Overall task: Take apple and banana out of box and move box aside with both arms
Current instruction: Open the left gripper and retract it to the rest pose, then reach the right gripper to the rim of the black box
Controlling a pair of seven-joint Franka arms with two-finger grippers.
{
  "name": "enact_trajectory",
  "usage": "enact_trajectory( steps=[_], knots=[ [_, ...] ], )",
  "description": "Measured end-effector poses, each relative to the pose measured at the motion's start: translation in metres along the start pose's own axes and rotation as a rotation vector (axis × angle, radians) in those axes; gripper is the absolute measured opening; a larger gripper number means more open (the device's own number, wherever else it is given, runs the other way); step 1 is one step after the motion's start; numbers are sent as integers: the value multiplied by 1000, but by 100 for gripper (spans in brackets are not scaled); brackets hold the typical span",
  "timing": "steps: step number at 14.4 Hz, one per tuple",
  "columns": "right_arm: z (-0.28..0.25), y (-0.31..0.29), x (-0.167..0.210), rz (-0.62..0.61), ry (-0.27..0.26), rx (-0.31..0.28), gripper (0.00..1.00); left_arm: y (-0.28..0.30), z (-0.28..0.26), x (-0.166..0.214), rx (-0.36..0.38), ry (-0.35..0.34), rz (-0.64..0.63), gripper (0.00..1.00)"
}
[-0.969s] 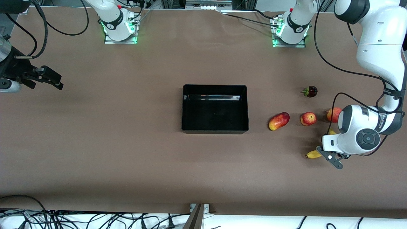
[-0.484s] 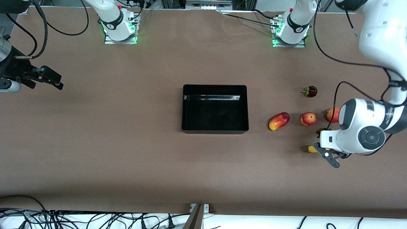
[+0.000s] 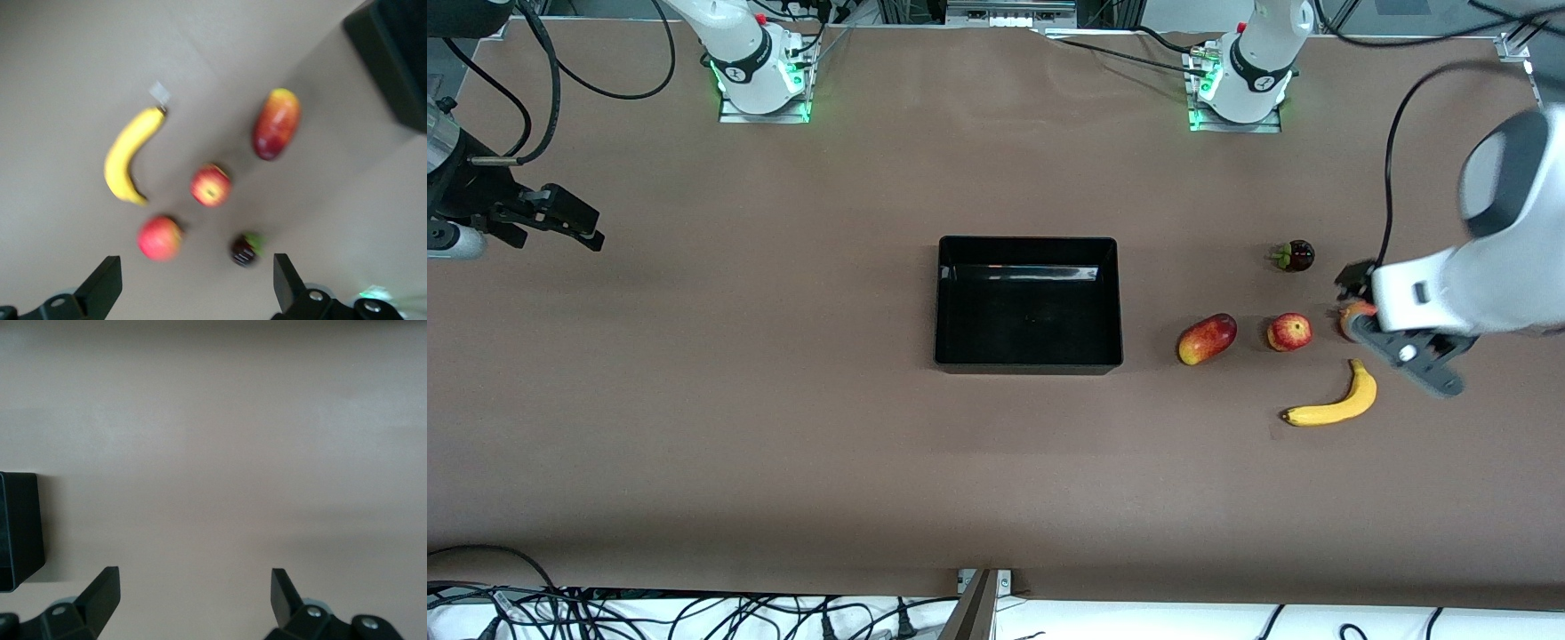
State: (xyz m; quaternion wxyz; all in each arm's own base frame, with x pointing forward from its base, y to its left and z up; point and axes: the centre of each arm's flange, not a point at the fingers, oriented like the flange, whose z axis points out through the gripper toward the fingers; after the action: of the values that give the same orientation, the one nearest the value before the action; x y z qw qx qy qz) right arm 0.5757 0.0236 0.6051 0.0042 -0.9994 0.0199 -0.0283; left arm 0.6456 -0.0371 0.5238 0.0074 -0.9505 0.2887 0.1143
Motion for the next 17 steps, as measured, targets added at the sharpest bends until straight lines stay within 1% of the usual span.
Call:
enact_trajectory(
  steps=[2,4,6,7,9,10,12,15,17],
  knots=[
    [0,0,0,1,0,0,100,5,-31,-15,-11,24,-123,100],
    [1,1,0,3,-1,0,100,16,-48,-23,-21,61,-286,100],
    [2,1,1,4,-4,0,100,20,-55,-35,-17,112,-430,100],
    [4,1,2,4,-7,-1,100,17,-56,-45,-7,145,-474,100],
    [10,1,4,5,-17,-1,100,8,-53,-65,20,226,-519,100],
    [12,1,5,5,-22,-2,100,8,-49,-74,26,251,-529,100],
    [17,1,6,4,-30,-2,100,15,-42,-86,18,240,-541,100],
    [22,-2,8,-16,-40,1,100,19,-38,-88,7,212,-550,100],
    [27,-4,5,-40,-68,0,100,20,-38,-89,5,205,-550,100]
  ],
)
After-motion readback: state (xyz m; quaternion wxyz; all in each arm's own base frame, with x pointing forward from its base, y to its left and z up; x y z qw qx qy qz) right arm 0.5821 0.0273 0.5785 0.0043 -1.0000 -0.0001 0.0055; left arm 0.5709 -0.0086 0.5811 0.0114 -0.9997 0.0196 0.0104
